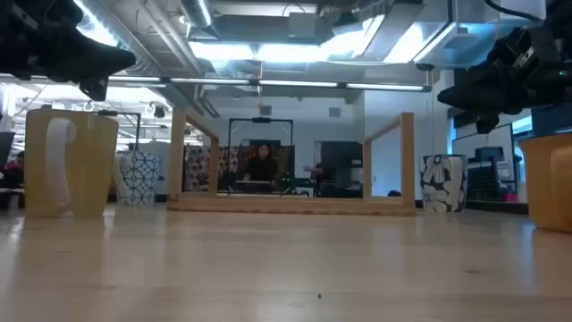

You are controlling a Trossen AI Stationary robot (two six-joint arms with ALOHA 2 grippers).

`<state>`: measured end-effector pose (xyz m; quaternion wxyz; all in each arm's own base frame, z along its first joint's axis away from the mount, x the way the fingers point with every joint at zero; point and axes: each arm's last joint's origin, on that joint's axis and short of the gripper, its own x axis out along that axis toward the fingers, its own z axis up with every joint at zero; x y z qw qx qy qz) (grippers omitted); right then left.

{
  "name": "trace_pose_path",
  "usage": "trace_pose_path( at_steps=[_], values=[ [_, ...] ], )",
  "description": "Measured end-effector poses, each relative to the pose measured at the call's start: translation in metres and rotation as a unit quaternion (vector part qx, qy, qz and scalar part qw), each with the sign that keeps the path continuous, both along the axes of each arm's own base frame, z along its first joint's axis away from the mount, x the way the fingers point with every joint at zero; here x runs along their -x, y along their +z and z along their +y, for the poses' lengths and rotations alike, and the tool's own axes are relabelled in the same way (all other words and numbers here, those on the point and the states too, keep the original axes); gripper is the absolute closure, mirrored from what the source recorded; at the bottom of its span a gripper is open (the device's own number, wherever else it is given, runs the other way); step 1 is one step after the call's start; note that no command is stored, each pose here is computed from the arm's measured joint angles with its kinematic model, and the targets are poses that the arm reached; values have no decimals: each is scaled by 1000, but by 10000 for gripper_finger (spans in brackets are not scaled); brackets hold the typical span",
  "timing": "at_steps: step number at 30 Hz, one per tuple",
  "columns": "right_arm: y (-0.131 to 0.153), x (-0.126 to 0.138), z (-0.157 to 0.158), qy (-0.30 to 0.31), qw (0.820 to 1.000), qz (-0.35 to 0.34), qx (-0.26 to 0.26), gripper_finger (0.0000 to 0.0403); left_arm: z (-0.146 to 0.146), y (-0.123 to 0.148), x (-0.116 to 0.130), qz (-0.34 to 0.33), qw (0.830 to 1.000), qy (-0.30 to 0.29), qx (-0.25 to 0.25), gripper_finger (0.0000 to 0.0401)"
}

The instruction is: Place coffee mugs

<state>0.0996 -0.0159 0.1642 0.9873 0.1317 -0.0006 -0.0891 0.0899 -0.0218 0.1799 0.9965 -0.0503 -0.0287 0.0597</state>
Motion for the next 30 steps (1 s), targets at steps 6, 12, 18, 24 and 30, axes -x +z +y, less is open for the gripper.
trace_pose_path(
  at_steps=[6, 12, 18, 24, 30],
  values=[
    [0, 0, 0, 0, 1000, 0, 0, 384, 0, 6, 1, -32, 999, 0, 13, 388],
    [0, 0, -1, -14, 1000, -1, 0, 384, 3, 39, 6, -78, 997, 18, 2, 388],
    [0, 0, -2, -31, 1000, -2, 1, 384, 3, 81, 5, -71, 996, 38, -50, 388],
    [1, 1, -3, -47, 999, -4, 2, 384, 4, 118, 0, 37, 994, 72, -69, 388],
    [1, 1, -3, -47, 999, -4, 2, 384, 2, 142, -5, 130, 987, 91, -41, 388]
  ],
)
